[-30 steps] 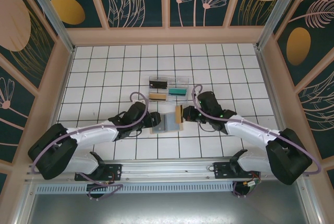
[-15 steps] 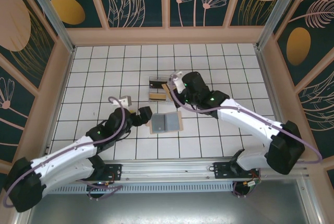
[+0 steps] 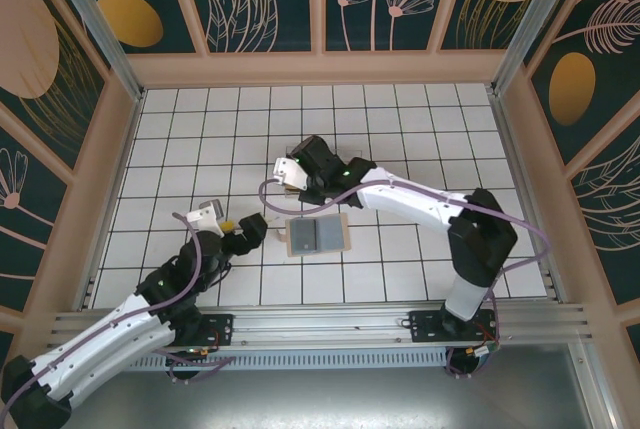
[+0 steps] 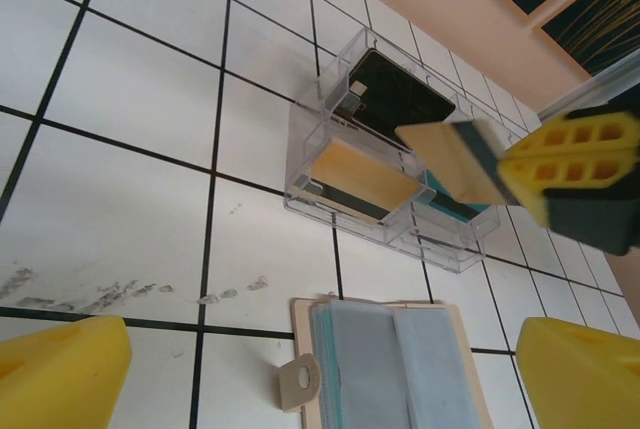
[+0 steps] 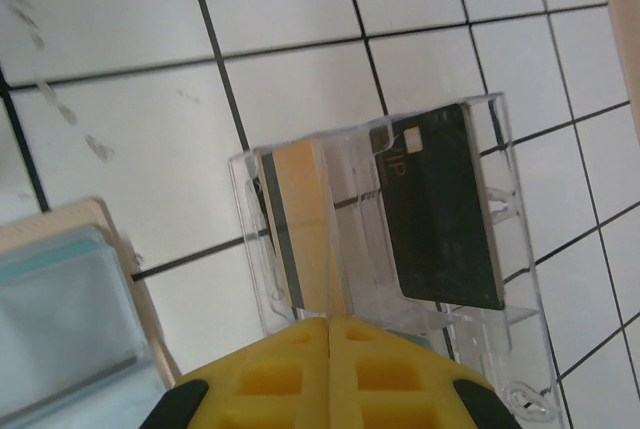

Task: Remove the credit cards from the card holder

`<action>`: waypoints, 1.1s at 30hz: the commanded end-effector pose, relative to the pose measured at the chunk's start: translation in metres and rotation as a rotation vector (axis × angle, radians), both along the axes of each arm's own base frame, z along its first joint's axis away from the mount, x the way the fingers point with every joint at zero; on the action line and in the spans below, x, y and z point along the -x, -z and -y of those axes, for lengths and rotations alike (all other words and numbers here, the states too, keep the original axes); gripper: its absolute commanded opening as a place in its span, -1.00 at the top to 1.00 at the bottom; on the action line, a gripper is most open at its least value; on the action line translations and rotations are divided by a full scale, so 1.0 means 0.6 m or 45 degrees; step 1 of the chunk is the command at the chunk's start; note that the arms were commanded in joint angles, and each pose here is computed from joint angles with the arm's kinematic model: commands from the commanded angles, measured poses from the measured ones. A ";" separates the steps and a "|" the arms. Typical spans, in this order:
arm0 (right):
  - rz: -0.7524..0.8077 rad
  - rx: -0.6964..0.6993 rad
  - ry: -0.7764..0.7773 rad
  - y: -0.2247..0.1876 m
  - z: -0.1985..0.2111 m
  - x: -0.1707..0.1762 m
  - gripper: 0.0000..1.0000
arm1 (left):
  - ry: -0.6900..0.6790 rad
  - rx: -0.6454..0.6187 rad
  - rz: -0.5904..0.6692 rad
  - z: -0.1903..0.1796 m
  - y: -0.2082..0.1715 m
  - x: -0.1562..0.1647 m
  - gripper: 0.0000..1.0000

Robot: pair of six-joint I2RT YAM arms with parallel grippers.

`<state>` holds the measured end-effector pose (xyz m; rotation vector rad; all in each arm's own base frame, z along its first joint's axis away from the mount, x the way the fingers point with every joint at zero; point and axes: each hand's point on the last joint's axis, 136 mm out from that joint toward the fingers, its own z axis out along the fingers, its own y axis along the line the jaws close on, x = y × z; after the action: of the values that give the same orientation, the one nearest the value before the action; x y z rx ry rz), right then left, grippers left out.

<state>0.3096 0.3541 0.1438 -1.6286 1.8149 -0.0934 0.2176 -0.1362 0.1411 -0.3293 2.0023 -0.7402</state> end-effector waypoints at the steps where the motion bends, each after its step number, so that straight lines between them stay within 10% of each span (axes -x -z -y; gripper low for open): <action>1: 0.075 0.140 -0.042 0.010 0.005 -0.022 1.00 | -0.050 -0.046 -0.034 -0.018 0.024 0.003 -0.97; 26: -0.028 0.184 -0.035 0.099 -0.031 -0.040 1.00 | -0.061 -0.098 -0.043 -0.021 0.040 -0.001 -0.97; 33: -0.018 0.182 0.029 0.104 -0.032 -0.061 0.60 | -0.056 -0.099 -0.041 -0.020 0.039 -0.001 -0.97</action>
<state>0.3357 0.3706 0.0762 -1.7547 1.8647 -0.2126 0.2170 -0.1263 0.1192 -0.3460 2.0464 -0.6508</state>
